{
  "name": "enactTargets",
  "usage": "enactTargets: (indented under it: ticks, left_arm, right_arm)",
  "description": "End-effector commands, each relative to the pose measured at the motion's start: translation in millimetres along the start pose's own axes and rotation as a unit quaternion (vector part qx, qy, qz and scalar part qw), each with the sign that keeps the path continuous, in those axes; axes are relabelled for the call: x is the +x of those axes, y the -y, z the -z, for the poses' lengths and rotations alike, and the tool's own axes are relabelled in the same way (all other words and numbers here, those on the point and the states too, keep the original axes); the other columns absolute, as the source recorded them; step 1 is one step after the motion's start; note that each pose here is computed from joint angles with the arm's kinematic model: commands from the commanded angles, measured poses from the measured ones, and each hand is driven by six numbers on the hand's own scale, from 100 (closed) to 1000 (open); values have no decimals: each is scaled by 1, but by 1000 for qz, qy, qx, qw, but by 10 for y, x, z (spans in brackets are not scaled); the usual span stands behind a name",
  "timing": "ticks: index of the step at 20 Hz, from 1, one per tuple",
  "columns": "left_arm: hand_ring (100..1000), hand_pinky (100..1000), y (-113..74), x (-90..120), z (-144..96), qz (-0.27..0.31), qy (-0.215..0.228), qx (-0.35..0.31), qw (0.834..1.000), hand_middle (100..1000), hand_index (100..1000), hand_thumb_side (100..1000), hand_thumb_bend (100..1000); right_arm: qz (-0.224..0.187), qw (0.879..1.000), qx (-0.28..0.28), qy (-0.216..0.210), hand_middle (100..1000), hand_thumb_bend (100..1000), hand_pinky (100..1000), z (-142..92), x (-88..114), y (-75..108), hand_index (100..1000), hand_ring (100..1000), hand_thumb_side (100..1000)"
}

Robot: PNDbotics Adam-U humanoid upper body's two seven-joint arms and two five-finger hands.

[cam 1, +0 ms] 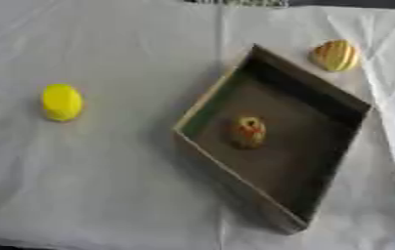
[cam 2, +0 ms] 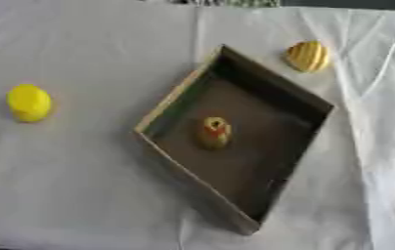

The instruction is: Pick up objects on the table and place them in the box.

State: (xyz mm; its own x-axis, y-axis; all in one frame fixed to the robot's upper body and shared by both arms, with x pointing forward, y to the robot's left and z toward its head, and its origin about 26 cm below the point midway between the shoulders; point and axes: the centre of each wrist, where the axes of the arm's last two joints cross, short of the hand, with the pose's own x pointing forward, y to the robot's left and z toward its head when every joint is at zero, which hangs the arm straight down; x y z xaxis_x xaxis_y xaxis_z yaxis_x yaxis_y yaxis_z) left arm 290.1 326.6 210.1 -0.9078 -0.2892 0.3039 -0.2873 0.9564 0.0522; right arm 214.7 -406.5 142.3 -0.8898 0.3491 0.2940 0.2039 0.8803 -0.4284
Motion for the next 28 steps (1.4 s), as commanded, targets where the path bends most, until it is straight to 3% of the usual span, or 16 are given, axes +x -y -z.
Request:
enactTargets:
  ticks: [1,7,11,14,20,22,28]
  left_arm:
    - [820,822,-20,44,66,4,14,-9,1000,776,860,596,100]
    - [820,822,-35,45,64,8,14,-11,1000,777,860,595,100]
    - [820,822,-43,45,63,11,15,-14,1000,777,860,595,100]
    - [820,822,-43,46,63,12,14,-17,1000,777,860,595,100]
    - [820,822,-15,48,81,5,18,-22,1000,777,860,594,100]
    - [820,822,-6,49,92,3,20,-24,1000,777,860,594,100]
    - [820,821,32,52,125,-7,24,-30,999,777,860,597,100]
  right_arm:
    - [-12,1000,12,14,721,100,884,91,30,85,897,1000,529]
    - [-72,997,26,19,728,100,879,515,89,532,897,1000,495]
    - [-122,992,37,-17,726,100,880,927,137,690,898,1000,473]
    - [-167,983,40,-59,727,100,880,1173,48,872,899,1000,470]
    - [-262,952,82,-132,748,100,879,1393,-300,1527,907,1000,422]
    - [-289,941,101,-146,764,100,879,1423,-361,1687,914,1000,361]
    - [-359,894,190,-188,800,100,883,1381,-525,1899,930,1000,216]
